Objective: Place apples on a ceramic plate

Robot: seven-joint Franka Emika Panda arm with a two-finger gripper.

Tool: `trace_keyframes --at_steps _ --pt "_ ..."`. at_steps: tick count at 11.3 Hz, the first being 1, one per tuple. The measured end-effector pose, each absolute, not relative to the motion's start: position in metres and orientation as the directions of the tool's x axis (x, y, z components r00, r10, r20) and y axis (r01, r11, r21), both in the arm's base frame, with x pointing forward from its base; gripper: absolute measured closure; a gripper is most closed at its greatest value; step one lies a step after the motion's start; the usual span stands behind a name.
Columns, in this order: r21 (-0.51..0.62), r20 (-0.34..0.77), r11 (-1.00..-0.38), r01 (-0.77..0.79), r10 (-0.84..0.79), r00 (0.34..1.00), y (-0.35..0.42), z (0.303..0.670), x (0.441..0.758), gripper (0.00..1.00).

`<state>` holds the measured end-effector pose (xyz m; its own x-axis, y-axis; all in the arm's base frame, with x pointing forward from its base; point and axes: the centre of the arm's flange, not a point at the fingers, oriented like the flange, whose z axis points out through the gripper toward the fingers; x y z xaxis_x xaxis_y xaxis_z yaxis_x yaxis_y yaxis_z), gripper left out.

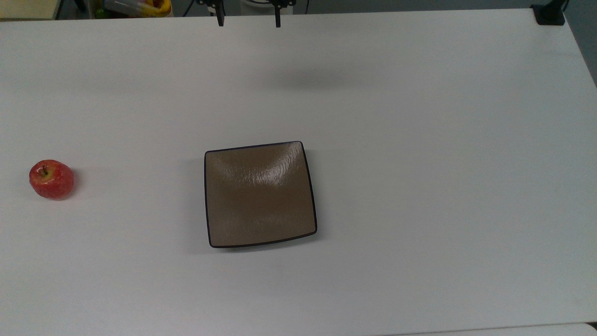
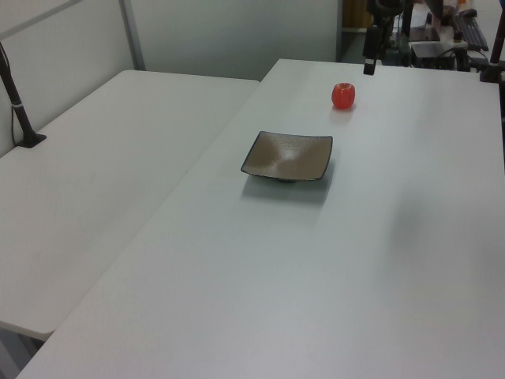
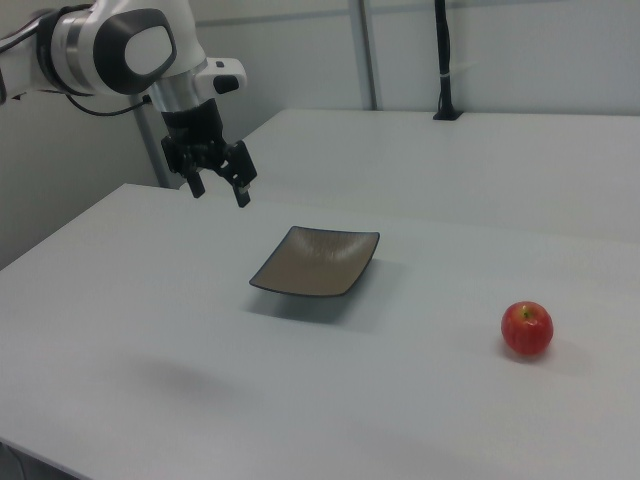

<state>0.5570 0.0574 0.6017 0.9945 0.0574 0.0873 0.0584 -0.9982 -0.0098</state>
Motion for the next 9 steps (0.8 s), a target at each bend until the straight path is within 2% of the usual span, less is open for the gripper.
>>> trace_keyframes --at_steps 9 --pt "-0.013 0.086 -0.997 0.077 0.075 0.993 0.0585 0.601 0.5568 0.0"
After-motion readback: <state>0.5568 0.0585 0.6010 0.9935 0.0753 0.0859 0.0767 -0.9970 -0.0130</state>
